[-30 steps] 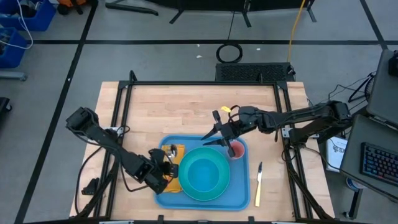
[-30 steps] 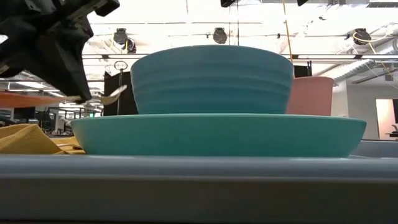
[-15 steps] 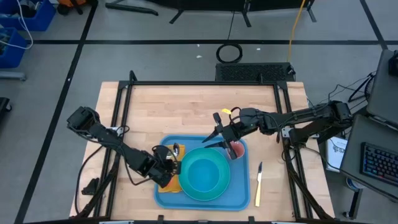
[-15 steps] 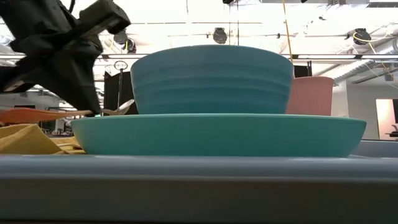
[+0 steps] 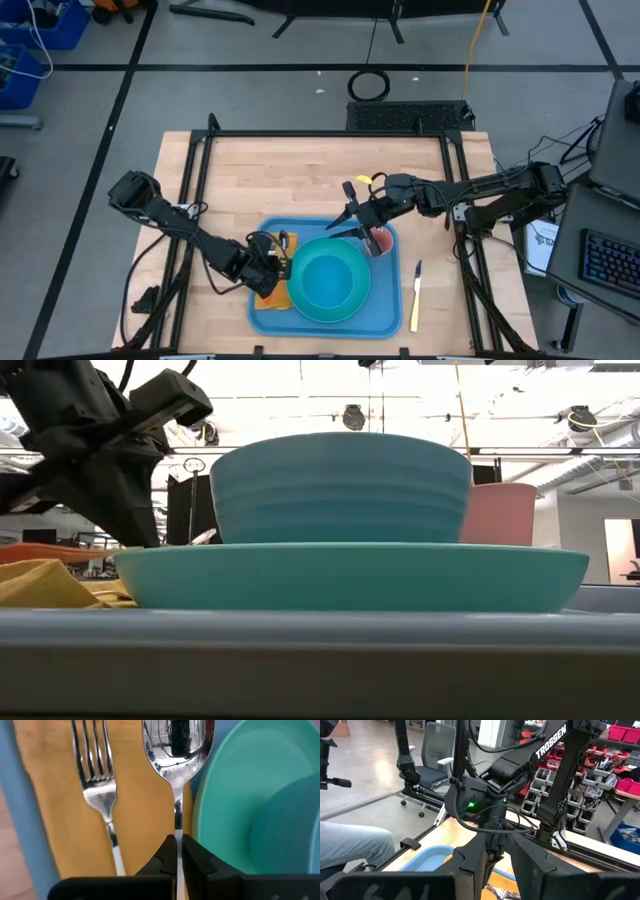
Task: Set up tray
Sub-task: Put the orange spoon on top of the yellow napkin to the right of the orange fork, then put the yellow knife on top of the yellow napkin to the right of the orange spoon
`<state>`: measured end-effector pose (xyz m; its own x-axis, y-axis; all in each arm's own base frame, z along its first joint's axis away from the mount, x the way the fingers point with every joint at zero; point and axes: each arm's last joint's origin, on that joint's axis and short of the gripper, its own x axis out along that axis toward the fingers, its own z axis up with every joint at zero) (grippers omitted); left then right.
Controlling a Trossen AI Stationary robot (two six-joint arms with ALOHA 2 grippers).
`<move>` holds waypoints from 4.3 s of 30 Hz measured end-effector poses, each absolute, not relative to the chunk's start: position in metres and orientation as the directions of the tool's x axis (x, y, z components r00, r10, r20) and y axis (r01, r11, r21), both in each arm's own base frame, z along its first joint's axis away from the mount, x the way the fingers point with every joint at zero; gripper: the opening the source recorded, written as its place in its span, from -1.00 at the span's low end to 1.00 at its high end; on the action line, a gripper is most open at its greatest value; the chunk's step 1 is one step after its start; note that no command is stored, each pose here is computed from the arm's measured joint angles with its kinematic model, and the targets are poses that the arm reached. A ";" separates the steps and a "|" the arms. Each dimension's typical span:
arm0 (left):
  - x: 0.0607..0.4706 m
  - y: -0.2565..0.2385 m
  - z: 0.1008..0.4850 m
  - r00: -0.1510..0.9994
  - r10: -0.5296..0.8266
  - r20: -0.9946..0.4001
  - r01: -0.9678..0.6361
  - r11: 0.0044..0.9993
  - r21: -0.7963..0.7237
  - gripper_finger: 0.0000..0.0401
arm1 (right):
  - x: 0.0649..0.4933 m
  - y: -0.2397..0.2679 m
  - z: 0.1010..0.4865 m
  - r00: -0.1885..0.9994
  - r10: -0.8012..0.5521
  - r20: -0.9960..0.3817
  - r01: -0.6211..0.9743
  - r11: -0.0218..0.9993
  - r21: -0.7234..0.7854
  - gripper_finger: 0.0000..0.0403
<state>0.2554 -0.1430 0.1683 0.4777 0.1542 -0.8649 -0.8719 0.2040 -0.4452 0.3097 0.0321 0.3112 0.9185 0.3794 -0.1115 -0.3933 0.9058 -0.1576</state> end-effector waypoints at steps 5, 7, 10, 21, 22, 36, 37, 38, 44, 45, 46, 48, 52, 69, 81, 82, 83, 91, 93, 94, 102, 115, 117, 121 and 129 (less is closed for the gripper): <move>0.253 -0.143 0.157 0.510 0.108 -0.853 -0.854 0.176 -0.489 -0.96 | 0.310 0.032 0.311 0.918 0.379 -0.112 -0.393 0.906 -0.158 -0.61; 0.251 -0.141 0.152 0.516 0.109 -0.849 -0.852 0.169 -0.496 -0.96 | 0.310 0.032 0.311 0.918 0.380 -0.112 -0.394 0.906 -0.157 -0.61; 0.249 -0.140 0.148 0.516 0.118 -0.848 -0.853 0.157 -0.497 -0.96 | 0.310 0.032 0.311 0.918 0.380 -0.113 -0.394 0.906 -0.157 -0.61; 0.246 -0.139 0.143 0.491 0.071 -0.868 -0.867 0.138 -0.479 -0.96 | 0.310 0.032 0.311 0.918 0.380 -0.113 -0.394 0.906 -0.157 -0.61; 0.246 -0.139 0.143 0.491 0.069 -0.868 -0.867 0.138 -0.480 -0.96 | 0.310 0.032 0.311 0.918 0.380 -0.113 -0.394 0.906 -0.157 -0.61; 0.245 -0.139 0.142 0.463 0.028 -0.886 -0.881 0.118 -0.457 -0.96 | 0.310 0.032 0.311 0.918 0.380 -0.113 -0.394 0.906 -0.157 -0.61; 0.245 -0.139 0.142 0.463 0.033 -0.886 -0.882 0.118 -0.457 -0.96 | 0.310 0.032 0.311 0.918 0.380 -0.113 -0.394 0.906 -0.157 -0.61; 0.245 -0.138 0.142 0.462 0.041 -0.886 -0.883 0.115 -0.455 -0.96 | 0.310 0.032 0.311 0.918 0.380 -0.113 -0.394 0.906 -0.156 -0.61; 0.241 -0.138 0.140 0.425 0.047 -0.904 -0.903 0.097 -0.420 -0.93 | 0.310 0.032 0.310 0.917 0.380 -0.120 -0.395 0.906 -0.154 -0.61; 0.240 -0.139 0.140 0.427 0.049 -0.903 -0.902 0.097 -0.421 -0.95 | 0.310 0.032 0.310 0.917 0.380 -0.119 -0.395 0.906 -0.154 -0.61; 0.240 -0.139 0.140 0.427 0.050 -0.903 -0.902 0.097 -0.422 -0.96 | 0.310 0.032 0.310 0.917 0.380 -0.120 -0.395 0.906 -0.154 -0.61; 0.240 -0.139 0.140 0.426 0.050 -0.903 -0.902 0.098 -0.420 -0.96 | 0.310 0.032 0.310 0.917 0.380 -0.123 -0.396 0.906 -0.153 -0.61; 0.240 -0.139 0.140 0.420 0.039 -0.907 -0.904 0.104 -0.415 -0.92 | 0.310 0.032 0.310 0.916 0.380 -0.126 -0.396 0.906 -0.152 -0.61; 0.234 -0.146 0.139 0.382 -0.005 -0.924 -0.914 0.146 -0.379 -0.96 | 0.310 0.032 0.310 0.916 0.380 -0.127 -0.396 0.907 -0.144 -0.61; 0.239 -0.143 0.140 0.423 0.022 -0.906 -0.901 0.120 -0.417 -0.92 | 0.310 0.032 0.310 0.916 0.380 -0.127 -0.396 0.907 -0.144 -0.61; 0.239 -0.142 0.141 0.424 0.023 -0.905 -0.900 0.120 -0.419 -0.90 | 0.310 0.032 0.310 0.916 0.380 -0.127 -0.396 0.907 -0.144 -0.61; 0.239 -0.142 0.141 0.424 0.024 -0.905 -0.900 0.121 -0.419 -0.88 | 0.310 0.032 0.310 0.916 0.380 -0.127 -0.396 0.907 -0.144 -0.61; 0.240 -0.141 0.141 0.440 0.046 -0.897 -0.896 0.090 -0.435 -0.92 | 0.310 0.032 0.310 0.916 0.380 -0.127 -0.396 0.907 -0.144 -0.61; 0.241 -0.141 0.141 0.449 0.053 -0.892 -0.892 0.086 -0.444 -0.86 | 0.310 0.032 0.310 0.916 0.380 -0.127 -0.396 0.907 -0.144 -0.61; 0.241 -0.141 0.141 0.456 0.052 -0.889 -0.889 0.083 -0.451 -0.82 | 0.310 0.032 0.310 0.916 0.380 -0.127 -0.396 0.907 -0.144 -0.61; 0.244 -0.143 0.143 0.483 0.043 -0.875 -0.874 0.087 -0.478 -0.60 | 0.310 0.032 0.310 0.916 0.380 -0.127 -0.396 0.907 -0.144 -0.61; 0.241 -0.147 0.143 0.476 0.015 -0.879 -0.873 0.131 -0.470 -0.70 | 0.310 0.032 0.309 0.916 0.380 -0.128 -0.396 0.907 -0.144 -0.61; 0.240 -0.149 0.144 0.485 0.020 -0.874 -0.865 0.156 -0.476 -0.69 | 0.310 0.032 0.309 0.916 0.380 -0.128 -0.396 0.907 -0.144 -0.61; 0.236 -0.153 0.148 0.522 0.062 -0.851 -0.842 0.198 -0.502 -0.69 | 0.310 0.032 0.309 0.916 0.380 -0.128 -0.396 0.907 -0.143 -0.61; 0.230 -0.174 0.166 0.688 0.237 -0.686 -0.716 0.375 -0.589 -0.69 | 0.310 0.032 0.310 0.916 0.380 -0.127 -0.398 0.897 -0.192 -0.61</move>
<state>0.2297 -0.1738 0.1662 0.6879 0.2372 -0.6860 -0.7162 0.3750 -0.5886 0.3097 0.0323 0.3095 0.9163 0.3798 -0.1271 -0.3984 0.8968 -0.1923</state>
